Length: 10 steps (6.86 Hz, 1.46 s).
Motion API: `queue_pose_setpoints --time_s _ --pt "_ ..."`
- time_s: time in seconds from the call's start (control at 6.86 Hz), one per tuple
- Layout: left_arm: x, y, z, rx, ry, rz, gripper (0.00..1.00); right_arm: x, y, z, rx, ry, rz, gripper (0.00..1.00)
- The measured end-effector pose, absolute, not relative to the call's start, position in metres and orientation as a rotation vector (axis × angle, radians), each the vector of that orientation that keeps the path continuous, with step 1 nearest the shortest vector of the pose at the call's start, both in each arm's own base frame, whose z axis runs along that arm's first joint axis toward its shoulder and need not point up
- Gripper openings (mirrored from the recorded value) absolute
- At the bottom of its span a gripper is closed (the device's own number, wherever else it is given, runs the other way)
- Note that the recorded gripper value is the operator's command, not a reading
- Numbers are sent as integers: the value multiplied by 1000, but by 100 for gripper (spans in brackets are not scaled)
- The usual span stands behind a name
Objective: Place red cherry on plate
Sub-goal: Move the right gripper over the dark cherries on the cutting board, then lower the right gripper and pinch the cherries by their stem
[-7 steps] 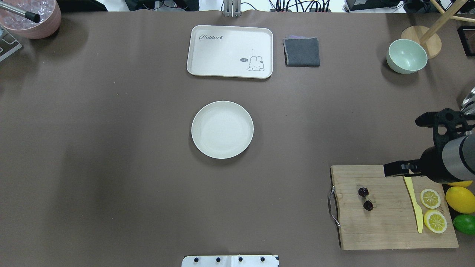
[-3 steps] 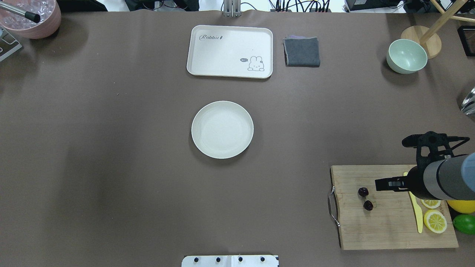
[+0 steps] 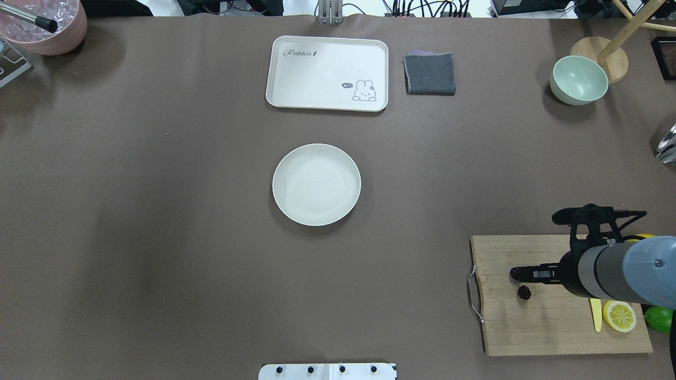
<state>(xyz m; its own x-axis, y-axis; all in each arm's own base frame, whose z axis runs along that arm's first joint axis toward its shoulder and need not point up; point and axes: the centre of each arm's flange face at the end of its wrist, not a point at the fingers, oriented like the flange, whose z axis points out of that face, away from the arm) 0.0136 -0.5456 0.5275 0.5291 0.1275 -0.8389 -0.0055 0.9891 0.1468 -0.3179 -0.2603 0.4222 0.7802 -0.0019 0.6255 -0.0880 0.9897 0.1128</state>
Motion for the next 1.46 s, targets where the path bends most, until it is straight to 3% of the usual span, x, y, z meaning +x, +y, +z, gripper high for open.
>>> queue_pose_setpoints --time_s 0.58,1.46 --pt "14 -546 526 131 1012 80 99 -345 -249 428 156 -663 83 49" --pt "13 -545 527 131 1012 75 99 -357 -240 429 161 -661 72 49"
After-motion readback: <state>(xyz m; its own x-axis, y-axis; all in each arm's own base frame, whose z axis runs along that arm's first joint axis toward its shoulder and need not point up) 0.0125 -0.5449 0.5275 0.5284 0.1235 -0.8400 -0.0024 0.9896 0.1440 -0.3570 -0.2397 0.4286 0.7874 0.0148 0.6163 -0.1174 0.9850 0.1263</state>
